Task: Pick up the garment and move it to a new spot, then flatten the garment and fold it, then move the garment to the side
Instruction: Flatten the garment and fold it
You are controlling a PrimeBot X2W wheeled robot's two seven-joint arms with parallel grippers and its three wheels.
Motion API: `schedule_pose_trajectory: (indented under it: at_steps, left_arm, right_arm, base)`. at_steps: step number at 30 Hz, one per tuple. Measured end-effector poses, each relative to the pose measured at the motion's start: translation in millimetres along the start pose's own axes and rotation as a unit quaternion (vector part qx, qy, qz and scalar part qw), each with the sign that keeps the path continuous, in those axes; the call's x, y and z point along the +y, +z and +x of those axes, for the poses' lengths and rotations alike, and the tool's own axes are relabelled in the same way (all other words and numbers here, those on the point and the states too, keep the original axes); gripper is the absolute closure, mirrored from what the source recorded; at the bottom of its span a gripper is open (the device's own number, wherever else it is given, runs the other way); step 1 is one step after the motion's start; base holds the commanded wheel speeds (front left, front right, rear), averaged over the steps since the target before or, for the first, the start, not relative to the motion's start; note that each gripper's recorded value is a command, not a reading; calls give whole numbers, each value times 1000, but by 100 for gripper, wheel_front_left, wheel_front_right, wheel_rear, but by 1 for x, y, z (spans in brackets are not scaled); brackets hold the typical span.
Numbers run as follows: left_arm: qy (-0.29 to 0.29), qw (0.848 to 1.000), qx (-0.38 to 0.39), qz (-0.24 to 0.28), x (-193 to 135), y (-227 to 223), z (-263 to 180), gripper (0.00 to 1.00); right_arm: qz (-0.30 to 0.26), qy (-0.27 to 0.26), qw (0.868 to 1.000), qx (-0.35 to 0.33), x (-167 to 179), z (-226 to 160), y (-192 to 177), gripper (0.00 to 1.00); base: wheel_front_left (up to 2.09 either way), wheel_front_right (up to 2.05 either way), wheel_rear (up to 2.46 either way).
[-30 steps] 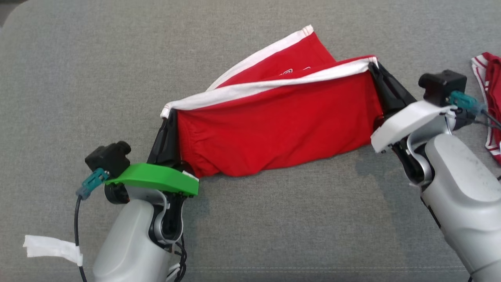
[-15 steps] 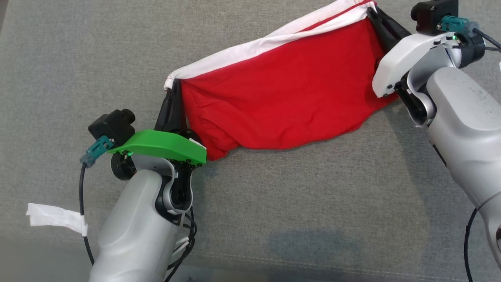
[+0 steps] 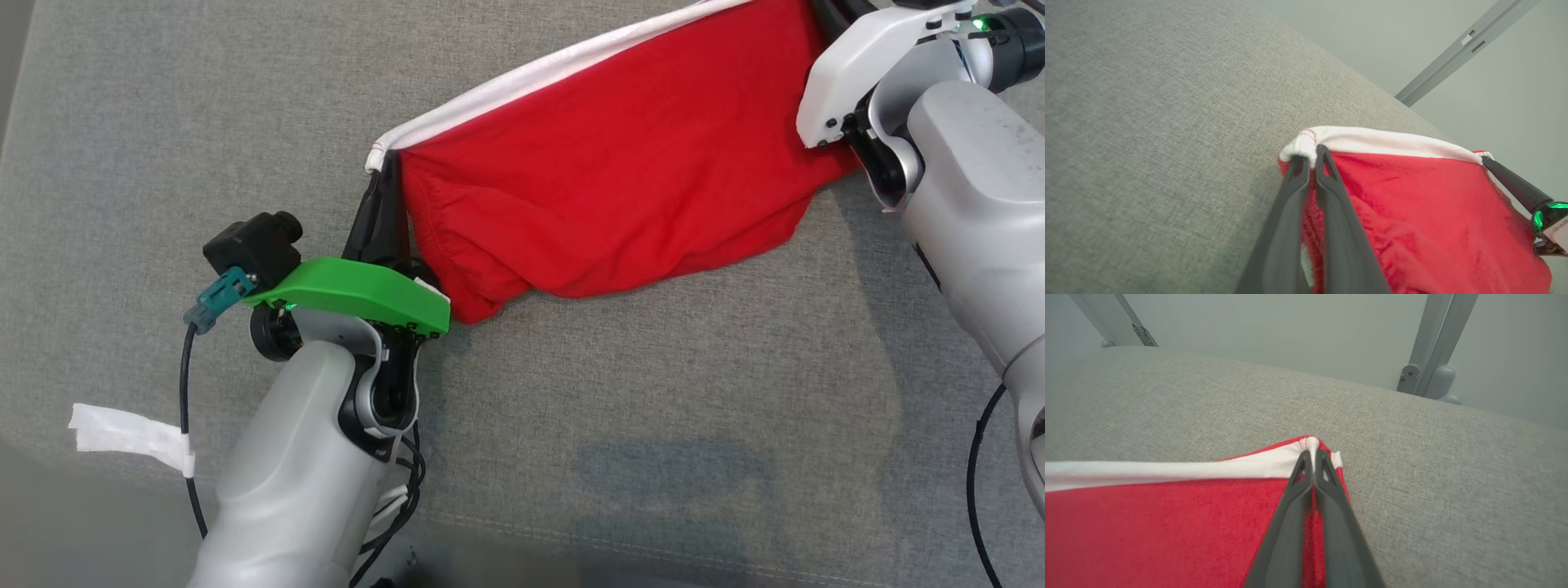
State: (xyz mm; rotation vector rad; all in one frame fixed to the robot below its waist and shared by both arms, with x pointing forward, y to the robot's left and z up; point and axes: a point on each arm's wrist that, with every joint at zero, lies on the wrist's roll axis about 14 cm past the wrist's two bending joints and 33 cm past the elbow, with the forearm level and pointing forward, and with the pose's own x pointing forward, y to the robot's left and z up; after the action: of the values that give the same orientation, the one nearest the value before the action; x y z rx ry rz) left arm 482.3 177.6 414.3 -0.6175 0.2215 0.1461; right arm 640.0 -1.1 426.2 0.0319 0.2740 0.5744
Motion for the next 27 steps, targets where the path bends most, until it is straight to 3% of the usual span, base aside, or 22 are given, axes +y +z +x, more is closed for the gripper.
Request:
schedule_pose_trajectory:
  at_steps: [1,3,4,11,19,27]
  left_arm:
    - [0,1000,0,-1,0,0,0,51]
    - [-5,1000,2,-2,-4,-1,-1,6]
    - [-10,1000,3,-3,-6,-2,-2,0]
    - [-21,1000,8,-5,-13,-7,-9,0]
    - [-30,999,-22,35,-14,6,-19,0]
    - [-33,992,-74,96,-12,36,-37,0]
  right_arm:
    - [1,-1,1000,-1,0,1,1,0]
    - [1,-2,1000,-5,1,2,3,0]
    - [2,-3,1000,-7,1,2,5,0]
    - [5,-10,1000,-19,-2,-3,12,0]
    - [-2,-13,999,-37,-9,-17,28,0]
    - [-1,-25,999,35,-17,-46,5,0]
  base:
    - [0,0,0]
    - [0,0,0]
    - [0,0,0]
    - [0,0,0]
    - [0,0,0]
    - [0,0,0]
